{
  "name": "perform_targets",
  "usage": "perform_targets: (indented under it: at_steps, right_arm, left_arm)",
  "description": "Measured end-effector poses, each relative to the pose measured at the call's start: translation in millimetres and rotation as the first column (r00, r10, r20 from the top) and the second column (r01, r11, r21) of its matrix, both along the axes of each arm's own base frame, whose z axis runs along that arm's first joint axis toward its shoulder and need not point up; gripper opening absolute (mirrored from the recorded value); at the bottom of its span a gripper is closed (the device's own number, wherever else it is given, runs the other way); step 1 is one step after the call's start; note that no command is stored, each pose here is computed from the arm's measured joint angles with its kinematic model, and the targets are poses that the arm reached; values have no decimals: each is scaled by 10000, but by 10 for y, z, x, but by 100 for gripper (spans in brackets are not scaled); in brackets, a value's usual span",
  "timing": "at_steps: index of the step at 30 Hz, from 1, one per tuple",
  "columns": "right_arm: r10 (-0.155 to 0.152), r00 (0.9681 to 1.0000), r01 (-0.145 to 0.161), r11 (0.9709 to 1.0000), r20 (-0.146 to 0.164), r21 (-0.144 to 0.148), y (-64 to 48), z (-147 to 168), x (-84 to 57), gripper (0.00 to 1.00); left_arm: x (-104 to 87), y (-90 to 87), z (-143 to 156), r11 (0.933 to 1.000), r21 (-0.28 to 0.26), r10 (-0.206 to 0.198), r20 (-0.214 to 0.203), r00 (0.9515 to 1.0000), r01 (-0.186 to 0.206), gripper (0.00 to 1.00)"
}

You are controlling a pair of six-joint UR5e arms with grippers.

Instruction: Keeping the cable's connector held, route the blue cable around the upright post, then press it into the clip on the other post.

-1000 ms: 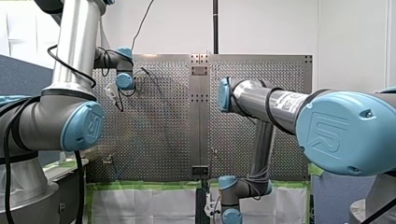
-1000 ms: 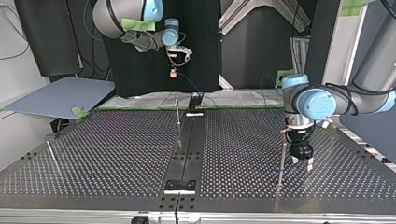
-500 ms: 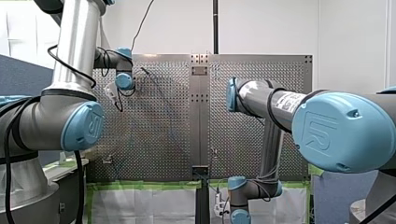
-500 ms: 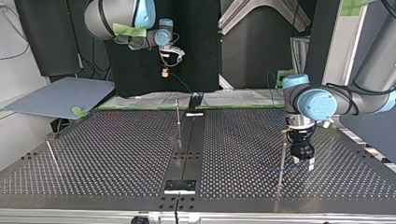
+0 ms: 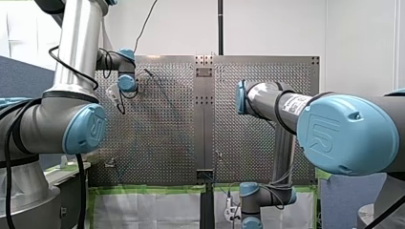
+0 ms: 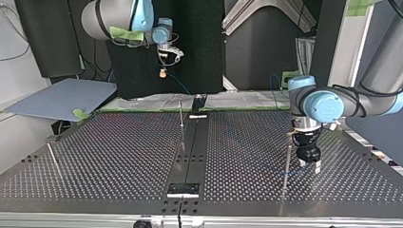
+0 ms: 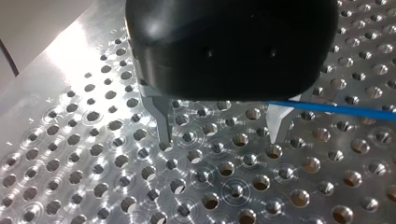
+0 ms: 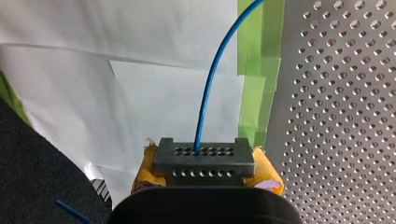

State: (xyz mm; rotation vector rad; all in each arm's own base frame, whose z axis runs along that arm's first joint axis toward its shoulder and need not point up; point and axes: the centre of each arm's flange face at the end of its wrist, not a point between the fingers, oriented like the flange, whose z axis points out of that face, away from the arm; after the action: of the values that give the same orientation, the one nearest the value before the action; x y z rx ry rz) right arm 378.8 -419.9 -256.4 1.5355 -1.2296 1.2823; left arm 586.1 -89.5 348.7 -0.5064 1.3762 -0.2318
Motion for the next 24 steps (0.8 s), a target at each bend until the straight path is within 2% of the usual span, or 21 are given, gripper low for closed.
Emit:
perform_targets:
  at_steps: [5, 9, 13, 18, 24]
  right_arm:
    - [-70, 10000, 70, 9998, 16, -187, 23, 56, -63, 0]
    - [-20, 10000, 16, 9991, -98, -412, 37, 183, -50, 0]
    - [-3, 10000, 1, 9976, -28, -693, 42, 348, -45, 0]
    - [-80, 9998, 100, 9941, 190, -1078, 32, 572, -71, 0]
    - [-46, 9994, 100, 9884, 357, -1518, 95, 816, -38, 0]
  left_arm:
    - [1, 6, 1, 10000, 0, 10, 2, 10000, -10, 98]
    - [1, 6, -1, 10000, 0, 11, -2, 10000, -11, 98]
    - [3, 13, 1, 10000, 0, 21, 1, 10000, -21, 98]
    - [3, 21, 2, 10000, 1, 34, 0, 10000, -34, 98]
    - [2, 23, 0, 10000, -2, 31, -17, 10000, -31, 98]
